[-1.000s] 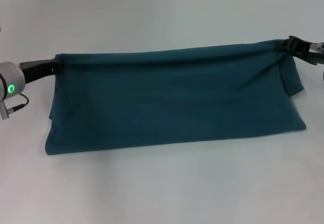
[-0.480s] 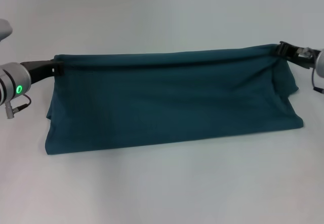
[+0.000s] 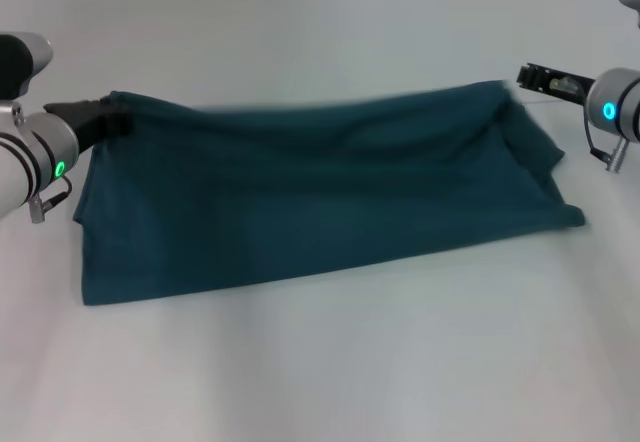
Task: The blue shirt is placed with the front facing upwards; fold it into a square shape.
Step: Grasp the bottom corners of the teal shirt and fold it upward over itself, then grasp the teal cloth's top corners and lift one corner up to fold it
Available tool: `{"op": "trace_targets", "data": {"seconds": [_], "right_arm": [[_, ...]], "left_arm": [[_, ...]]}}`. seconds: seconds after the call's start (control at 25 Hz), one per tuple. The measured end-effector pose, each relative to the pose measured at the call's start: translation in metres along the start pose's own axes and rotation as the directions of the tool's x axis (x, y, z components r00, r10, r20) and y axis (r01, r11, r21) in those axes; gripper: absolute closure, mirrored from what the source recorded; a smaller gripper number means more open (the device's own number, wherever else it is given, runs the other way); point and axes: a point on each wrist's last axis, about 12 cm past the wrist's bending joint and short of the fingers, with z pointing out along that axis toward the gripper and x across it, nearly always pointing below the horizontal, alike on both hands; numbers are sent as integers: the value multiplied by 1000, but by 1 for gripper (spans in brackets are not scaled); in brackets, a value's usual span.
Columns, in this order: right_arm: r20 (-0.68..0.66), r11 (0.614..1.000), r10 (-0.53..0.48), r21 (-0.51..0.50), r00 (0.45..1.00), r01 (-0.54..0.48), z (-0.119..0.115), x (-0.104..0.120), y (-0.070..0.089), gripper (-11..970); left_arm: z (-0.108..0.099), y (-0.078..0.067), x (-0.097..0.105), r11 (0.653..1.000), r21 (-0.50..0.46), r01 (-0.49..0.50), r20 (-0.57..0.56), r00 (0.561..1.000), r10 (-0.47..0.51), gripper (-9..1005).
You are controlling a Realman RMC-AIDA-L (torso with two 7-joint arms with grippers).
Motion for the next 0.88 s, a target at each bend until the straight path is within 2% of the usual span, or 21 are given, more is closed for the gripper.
{"op": "trace_targets", "data": {"seconds": [0.16, 0.2, 0.4, 0.52, 0.56, 0.68, 0.72, 0.76, 0.88], "right_arm": [[13, 1000, -18, 2, 1000, 18, 1, -7, 2, 849], [16, 1000, -20, 4, 1000, 20, 1, -8, 1, 845], [21, 1000, -10, 26, 1000, 9, -3, -9, -13, 625], [29, 999, -18, 44, 999, 17, -11, -8, -29, 380], [34, 999, -22, 33, 999, 21, -14, -9, -32, 341], [47, 999, -2, -50, 999, 4, -31, -10, -44, 223], [45, 996, 8, -94, 999, -4, -38, -9, -47, 183], [39, 992, 16, -125, 999, -11, -43, -7, -50, 144], [2, 977, 24, -213, 1000, -23, -57, 0, -60, 142]], "left_arm": [[1, -2, -2, 1000, -8, -3, 16, 1000, 3, 963], [1, -1, -2, 1000, -8, -1, 18, 1000, 1, 925], [0, 4, -2, 1000, -18, 6, 20, 1000, -5, 725], [-3, 8, 4, 999, -10, 35, 14, 999, -35, 585], [-5, 9, 7, 999, 6, 54, 10, 998, -54, 539], [-12, 16, 13, 987, 81, 139, -11, 990, -138, 481], [-19, 22, 14, 962, 151, 228, -57, 973, -222, 462], [-21, 25, 15, 952, 170, 255, -80, 966, -245, 442], [-32, 36, 12, 925, 204, 320, -173, 942, -288, 384]]}}
